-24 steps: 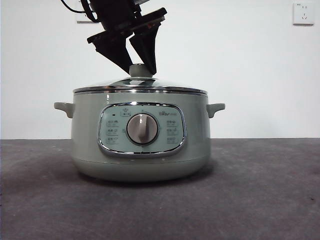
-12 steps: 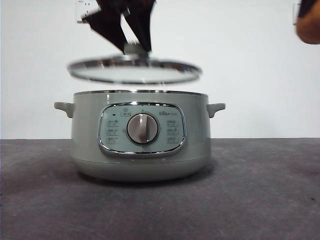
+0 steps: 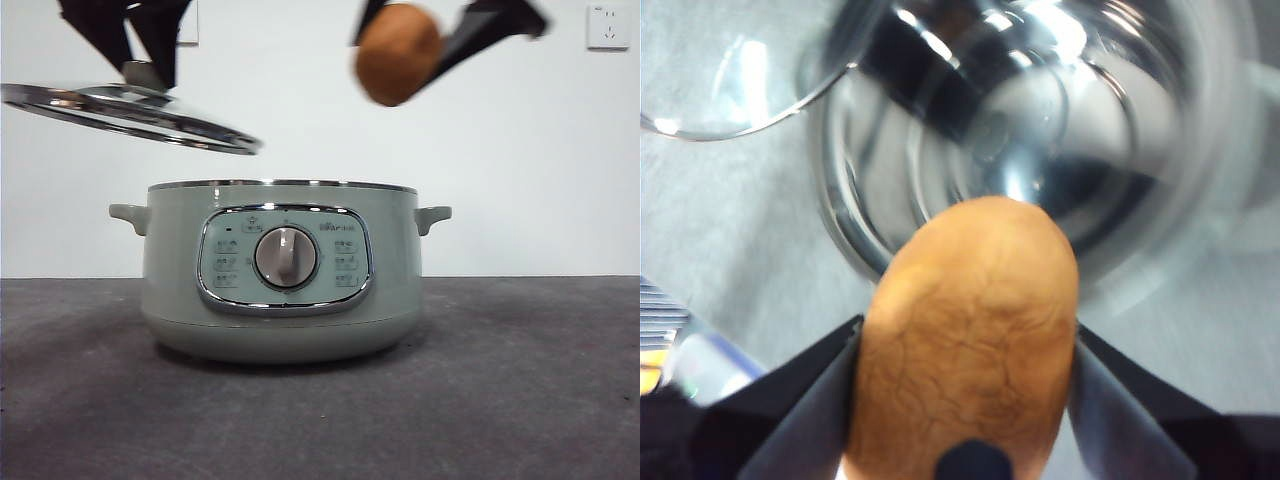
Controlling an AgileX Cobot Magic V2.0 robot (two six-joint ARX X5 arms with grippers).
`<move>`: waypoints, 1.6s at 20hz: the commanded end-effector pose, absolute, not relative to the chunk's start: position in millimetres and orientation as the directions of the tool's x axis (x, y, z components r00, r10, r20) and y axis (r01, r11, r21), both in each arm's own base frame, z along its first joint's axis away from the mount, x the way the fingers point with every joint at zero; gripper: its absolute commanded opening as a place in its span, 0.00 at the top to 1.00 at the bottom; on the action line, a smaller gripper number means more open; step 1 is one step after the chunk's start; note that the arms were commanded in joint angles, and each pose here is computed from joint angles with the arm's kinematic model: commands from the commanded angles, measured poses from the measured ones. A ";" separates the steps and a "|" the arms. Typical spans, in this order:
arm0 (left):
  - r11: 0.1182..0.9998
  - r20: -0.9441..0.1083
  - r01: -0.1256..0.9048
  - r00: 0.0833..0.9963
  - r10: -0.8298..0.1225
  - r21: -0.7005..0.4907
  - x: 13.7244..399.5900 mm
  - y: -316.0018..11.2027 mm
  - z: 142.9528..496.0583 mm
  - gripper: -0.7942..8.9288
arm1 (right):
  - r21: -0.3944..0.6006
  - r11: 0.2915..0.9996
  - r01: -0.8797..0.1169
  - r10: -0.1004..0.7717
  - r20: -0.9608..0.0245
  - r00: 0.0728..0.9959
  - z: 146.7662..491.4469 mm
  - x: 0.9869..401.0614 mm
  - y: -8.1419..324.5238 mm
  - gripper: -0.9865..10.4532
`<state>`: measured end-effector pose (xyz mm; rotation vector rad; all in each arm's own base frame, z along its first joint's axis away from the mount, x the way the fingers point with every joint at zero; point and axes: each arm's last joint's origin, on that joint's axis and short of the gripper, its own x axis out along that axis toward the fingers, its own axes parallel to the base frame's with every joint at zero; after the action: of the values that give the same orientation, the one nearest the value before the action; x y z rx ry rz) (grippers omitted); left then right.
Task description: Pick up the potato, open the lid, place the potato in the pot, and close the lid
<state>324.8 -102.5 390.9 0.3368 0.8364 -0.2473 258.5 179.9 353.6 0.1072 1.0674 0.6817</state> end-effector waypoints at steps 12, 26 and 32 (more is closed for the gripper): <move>0.982 -0.688 0.156 0.724 -0.041 0.106 344.7 -15.7 401.3 0.93 | 0.160 0.874 -0.459 0.341 -0.875 0.344 287.4 338.1 309.7 0.92; 0.980 -0.687 0.197 0.716 -0.124 0.028 344.9 -11.1 400.7 0.93 | 0.108 0.883 -0.457 0.223 -0.953 0.207 236.5 344.7 315.7 0.33; 0.981 -0.694 0.192 0.707 -0.131 0.010 344.3 -12.3 399.6 0.93 | 0.100 0.873 -0.478 0.263 -0.921 0.286 288.6 330.6 302.3 0.33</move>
<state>344.6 -11.2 394.6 0.0906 0.8027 -0.1717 332.2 300.6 283.6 -0.2096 1.2021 0.4808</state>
